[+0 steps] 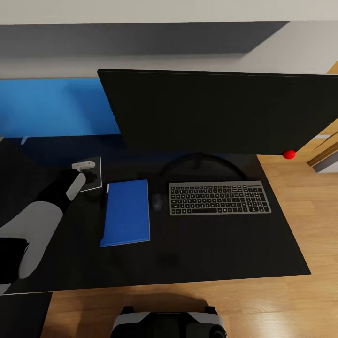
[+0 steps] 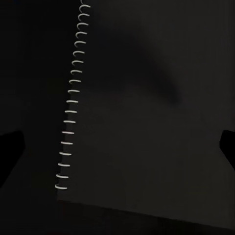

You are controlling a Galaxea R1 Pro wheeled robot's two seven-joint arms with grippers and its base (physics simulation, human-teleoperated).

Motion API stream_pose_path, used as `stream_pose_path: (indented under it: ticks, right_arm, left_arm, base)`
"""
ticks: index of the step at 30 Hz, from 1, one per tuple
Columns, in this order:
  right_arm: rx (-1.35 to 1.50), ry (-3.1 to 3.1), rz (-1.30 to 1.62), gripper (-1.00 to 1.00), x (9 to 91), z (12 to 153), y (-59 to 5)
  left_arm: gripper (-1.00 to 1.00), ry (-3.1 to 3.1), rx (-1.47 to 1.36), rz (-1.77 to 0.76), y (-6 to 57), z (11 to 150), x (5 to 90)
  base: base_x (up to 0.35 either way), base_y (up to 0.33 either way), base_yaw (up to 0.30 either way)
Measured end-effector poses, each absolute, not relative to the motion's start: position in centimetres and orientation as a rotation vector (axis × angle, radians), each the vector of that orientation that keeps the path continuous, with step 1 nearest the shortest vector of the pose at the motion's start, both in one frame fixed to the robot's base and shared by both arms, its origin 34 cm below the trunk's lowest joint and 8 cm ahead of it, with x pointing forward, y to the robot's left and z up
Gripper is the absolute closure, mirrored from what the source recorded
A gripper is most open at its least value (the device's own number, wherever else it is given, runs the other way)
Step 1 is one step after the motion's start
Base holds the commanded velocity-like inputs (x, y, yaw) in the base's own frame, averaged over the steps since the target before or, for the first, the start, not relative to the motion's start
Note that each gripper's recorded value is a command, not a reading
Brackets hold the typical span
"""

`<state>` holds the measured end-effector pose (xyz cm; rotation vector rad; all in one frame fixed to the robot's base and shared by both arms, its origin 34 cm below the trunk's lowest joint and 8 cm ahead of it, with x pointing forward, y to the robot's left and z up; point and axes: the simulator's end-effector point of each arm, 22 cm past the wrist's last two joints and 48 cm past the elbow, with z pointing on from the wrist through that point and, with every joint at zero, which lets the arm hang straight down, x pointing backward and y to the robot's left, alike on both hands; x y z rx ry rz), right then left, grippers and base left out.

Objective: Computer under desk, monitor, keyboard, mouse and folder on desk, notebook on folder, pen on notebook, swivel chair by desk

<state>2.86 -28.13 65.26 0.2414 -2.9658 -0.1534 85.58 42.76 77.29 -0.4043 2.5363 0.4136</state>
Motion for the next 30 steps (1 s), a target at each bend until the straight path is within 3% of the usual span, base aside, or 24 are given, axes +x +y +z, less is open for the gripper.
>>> stream_pose_path:
  ticks: [7, 20, 30]
  right_arm:
    - [0.242, -2.967, -0.153, -1.0, 2.88, 65.26, -28.14]
    - [0.242, -2.968, -0.153, -1.0, 2.88, 65.26, -28.16]
    - [0.242, -2.967, -0.153, -1.0, 2.88, 65.26, -28.16]
  left_arm:
    - [-1.0, 2.543, -0.403, 0.412, 42.7, 77.27, 85.45]
    - [-1.0, 2.547, -0.401, 0.413, 42.71, 77.24, 85.36]
    - [-1.0, 2.546, -0.397, 0.421, 42.78, 77.21, 85.34]
  base:
    - [0.018, 0.0, 0.0]
    - [0.237, 0.0, 0.0]
    - [0.058, 0.0, 0.0]
